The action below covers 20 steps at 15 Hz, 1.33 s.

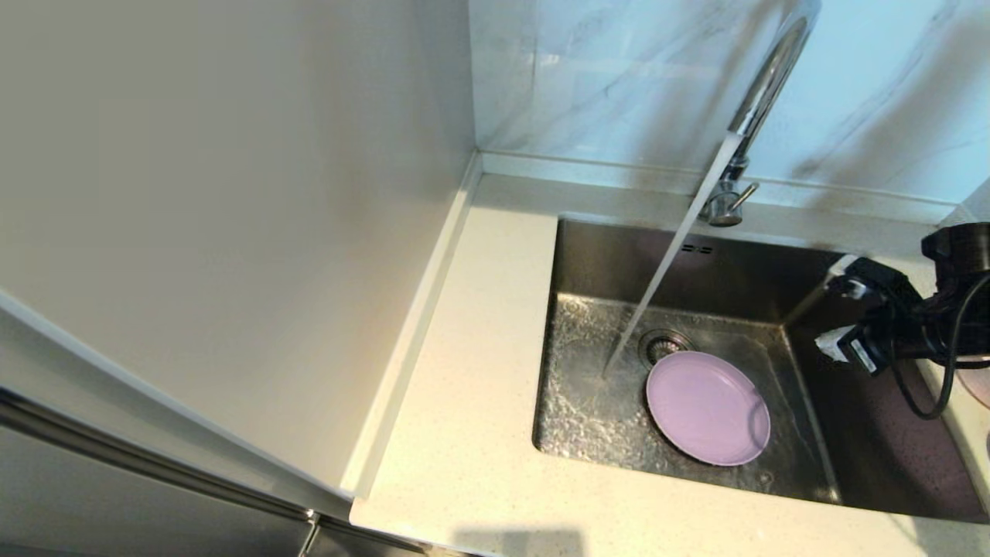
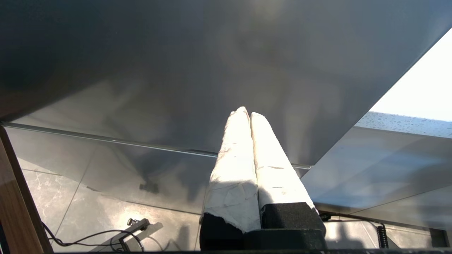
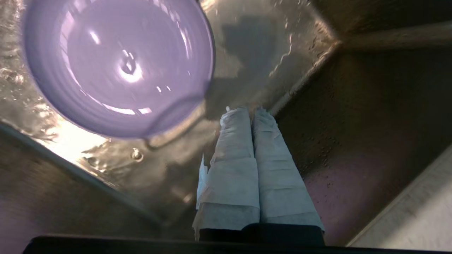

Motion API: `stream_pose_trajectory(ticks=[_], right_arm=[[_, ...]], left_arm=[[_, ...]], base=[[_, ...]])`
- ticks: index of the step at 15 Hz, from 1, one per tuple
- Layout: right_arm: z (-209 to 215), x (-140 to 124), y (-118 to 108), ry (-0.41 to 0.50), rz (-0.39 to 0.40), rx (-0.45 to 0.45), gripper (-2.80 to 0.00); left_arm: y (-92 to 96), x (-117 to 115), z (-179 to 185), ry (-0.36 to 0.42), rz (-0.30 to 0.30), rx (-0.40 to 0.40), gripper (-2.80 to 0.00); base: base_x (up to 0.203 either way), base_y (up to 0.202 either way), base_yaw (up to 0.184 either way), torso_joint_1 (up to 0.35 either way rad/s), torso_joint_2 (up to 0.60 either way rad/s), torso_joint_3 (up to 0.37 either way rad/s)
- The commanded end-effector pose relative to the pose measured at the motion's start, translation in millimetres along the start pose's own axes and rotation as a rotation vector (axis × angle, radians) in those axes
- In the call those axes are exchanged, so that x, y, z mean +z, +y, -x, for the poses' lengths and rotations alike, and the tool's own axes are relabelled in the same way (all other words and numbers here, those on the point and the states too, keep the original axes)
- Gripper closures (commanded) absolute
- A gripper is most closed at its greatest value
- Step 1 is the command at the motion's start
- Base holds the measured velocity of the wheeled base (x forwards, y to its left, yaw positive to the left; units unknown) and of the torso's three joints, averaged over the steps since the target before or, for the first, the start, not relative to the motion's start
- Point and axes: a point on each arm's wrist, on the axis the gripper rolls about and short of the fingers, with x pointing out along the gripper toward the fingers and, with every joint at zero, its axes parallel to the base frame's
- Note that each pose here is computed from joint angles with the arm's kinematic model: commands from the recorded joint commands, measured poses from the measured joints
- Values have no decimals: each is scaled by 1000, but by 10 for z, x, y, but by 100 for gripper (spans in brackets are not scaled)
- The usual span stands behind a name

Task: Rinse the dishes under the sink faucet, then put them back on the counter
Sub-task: Rinse the plate

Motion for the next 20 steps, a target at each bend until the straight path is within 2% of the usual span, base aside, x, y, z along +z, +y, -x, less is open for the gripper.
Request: stream_pose_trajectory(ticks=[1,5,8,9,11,13,15,18,20], right_arm=[[-274,-118,39,64,40,41,0],[-501,-174,13,123,67,44,0],[-557,-145,70,134,80,52,0],[-570,-123,95,129,84,61,-280],[-597,-117,101,129,80,64,-280],[-618,-77,72,129,30,63,-280],[-609,-29,33,176,-49,99,-280],[-710,-10,-15,264,-219,153,-280],[-851,-47,-26,298,-281,171,-280]], left_arm=[[0,0,0,0,0,0,0],[0,0,0,0,0,0,0],[0,0,0,0,0,-1,0],[0,0,0,0,0,-1,0],[0,0,0,0,0,0,0],[0,0,0,0,0,-1,0],[0,0,0,0,0,0,0],[0,0,0,0,0,0,0],[0,0,0,0,0,0,0]], base=[[0,0,0,0,0,0],[0,0,0,0,0,0],[0,0,0,0,0,0],[0,0,0,0,0,0],[0,0,0,0,0,0],[0,0,0,0,0,0],[0,0,0,0,0,0],[0,0,0,0,0,0],[0,0,0,0,0,0]])
